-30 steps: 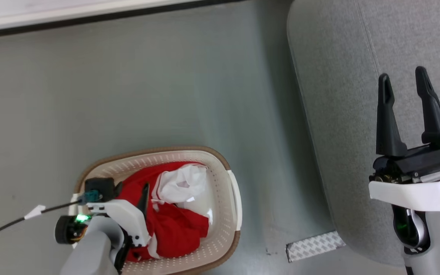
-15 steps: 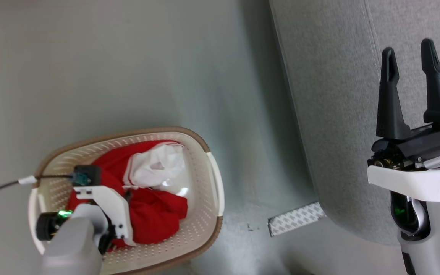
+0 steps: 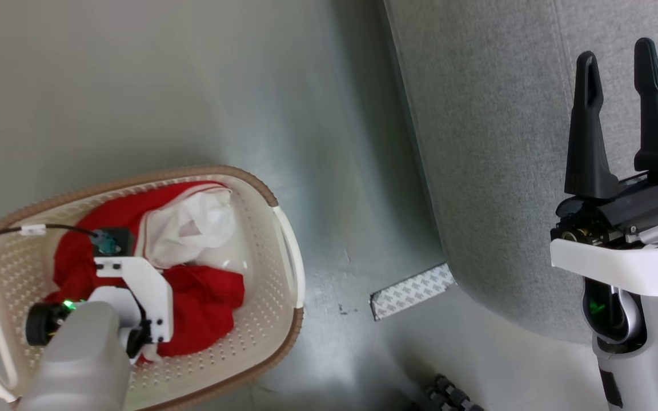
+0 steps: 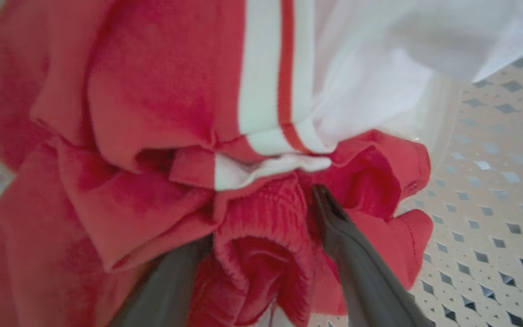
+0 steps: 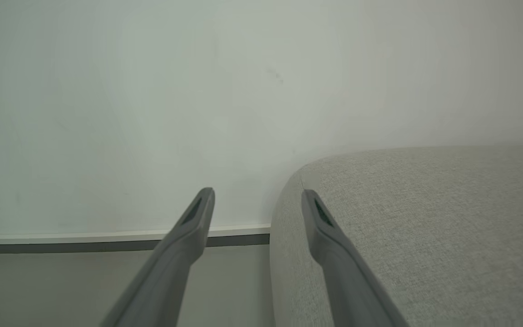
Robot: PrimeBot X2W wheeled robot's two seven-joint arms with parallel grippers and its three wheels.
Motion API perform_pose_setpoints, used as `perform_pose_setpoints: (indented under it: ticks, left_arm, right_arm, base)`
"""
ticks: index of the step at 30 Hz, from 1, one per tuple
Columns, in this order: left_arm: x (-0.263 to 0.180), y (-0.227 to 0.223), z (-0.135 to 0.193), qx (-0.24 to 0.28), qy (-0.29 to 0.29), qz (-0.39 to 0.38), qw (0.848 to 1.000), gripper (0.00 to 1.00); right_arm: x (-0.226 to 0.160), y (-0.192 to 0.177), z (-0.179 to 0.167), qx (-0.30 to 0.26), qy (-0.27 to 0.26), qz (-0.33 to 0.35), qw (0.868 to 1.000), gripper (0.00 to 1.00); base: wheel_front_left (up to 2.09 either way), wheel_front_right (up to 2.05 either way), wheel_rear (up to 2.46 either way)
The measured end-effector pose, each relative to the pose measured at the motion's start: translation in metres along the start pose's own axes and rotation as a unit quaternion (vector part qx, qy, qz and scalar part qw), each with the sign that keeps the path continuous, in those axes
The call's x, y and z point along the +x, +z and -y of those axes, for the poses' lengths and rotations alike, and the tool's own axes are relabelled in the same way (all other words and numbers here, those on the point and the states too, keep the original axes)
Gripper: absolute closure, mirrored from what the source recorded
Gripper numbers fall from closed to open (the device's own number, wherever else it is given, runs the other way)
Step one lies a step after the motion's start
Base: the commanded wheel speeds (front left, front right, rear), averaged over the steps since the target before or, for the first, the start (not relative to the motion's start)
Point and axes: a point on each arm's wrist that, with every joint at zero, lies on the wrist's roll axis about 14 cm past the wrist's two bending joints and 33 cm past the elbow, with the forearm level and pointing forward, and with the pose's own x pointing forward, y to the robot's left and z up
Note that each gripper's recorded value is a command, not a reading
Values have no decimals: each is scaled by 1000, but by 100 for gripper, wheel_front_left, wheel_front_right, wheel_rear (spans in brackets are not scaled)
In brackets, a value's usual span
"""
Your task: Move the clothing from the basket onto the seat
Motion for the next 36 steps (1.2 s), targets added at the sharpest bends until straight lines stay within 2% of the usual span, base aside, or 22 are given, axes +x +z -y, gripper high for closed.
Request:
perform_pose_setpoints:
  ticks: [5,6,8,13,23,27,36]
  left_arm:
    - [14,-6,-2,9,-1,-19,1000,0]
    - [16,-7,-2,8,-1,-20,1000,29]
    - [18,-6,-4,3,0,-18,1000,100]
    - [16,-1,-6,-2,-2,-4,1000,100]
    - [-11,18,5,-26,-13,43,999,100]
    - [-31,21,10,-44,-14,64,997,100]
    - [-103,41,28,-38,-11,165,985,100]
  right_arm:
    - [1,-12,6,-4,-7,-13,1000,0]
    - [1,-15,6,-4,-7,-15,1000,0]
    - [2,-18,6,-2,-7,-18,1000,0]
    - [4,-17,4,1,-4,-16,1000,0]
    - [6,9,-4,2,7,14,1000,0]
    - [4,30,-13,9,16,36,999,0]
    - [-21,87,-28,13,36,87,995,0]
  base:
    - [0,0,0]
    - [0,0,0]
    - [0,0,0]
    - [0,0,0]
    - [0,0,0]
    - [0,0,0]
    - [0,0,0]
